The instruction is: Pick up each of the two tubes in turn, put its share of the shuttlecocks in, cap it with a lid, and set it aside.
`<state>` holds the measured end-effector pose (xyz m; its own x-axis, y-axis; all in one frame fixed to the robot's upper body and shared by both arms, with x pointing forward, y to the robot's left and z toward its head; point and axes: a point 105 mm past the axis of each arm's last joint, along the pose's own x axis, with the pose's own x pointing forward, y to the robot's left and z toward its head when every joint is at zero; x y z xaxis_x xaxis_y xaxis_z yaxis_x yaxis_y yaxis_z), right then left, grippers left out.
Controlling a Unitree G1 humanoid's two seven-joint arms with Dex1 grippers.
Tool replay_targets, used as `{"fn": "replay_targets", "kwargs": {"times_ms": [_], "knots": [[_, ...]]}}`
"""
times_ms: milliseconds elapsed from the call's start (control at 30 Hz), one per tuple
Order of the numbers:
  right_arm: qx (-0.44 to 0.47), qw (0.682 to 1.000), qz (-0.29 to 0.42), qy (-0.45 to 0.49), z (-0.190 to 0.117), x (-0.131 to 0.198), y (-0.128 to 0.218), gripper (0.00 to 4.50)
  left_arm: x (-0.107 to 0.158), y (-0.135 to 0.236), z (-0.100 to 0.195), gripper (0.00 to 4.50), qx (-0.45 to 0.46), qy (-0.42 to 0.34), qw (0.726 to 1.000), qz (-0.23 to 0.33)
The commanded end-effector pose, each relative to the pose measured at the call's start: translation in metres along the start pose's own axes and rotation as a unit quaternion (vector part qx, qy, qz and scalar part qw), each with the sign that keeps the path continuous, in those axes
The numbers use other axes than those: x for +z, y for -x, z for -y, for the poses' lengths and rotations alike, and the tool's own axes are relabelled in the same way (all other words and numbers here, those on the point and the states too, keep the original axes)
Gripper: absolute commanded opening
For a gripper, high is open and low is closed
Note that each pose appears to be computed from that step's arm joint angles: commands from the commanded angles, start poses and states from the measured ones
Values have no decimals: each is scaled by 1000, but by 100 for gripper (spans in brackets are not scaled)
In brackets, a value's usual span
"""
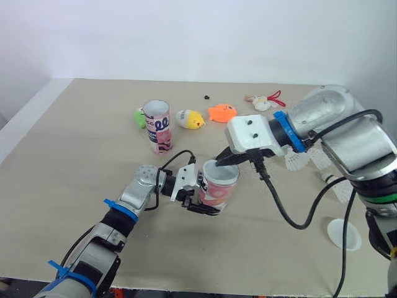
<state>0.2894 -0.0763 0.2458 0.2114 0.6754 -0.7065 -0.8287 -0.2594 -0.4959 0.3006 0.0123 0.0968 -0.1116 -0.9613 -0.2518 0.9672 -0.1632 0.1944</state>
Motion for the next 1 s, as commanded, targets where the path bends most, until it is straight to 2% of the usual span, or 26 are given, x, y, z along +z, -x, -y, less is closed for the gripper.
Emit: {"fn": "replay_targets", "kwargs": {"times_ms": [33,233,567,1000], "knots": [[-33,999,-26,25,10,3,12,7,-23,6,8,325,-5,27,999,-44],[-22,998,-21,56,7,19,22,7,-22,5,9,325,-8,27,999,-45],[6,995,-56,88,6,15,22,7,-23,2,9,325,-11,29,999,-42],[21,991,-59,115,10,19,20,7,-24,1,8,325,-2,35,999,-39]]}}
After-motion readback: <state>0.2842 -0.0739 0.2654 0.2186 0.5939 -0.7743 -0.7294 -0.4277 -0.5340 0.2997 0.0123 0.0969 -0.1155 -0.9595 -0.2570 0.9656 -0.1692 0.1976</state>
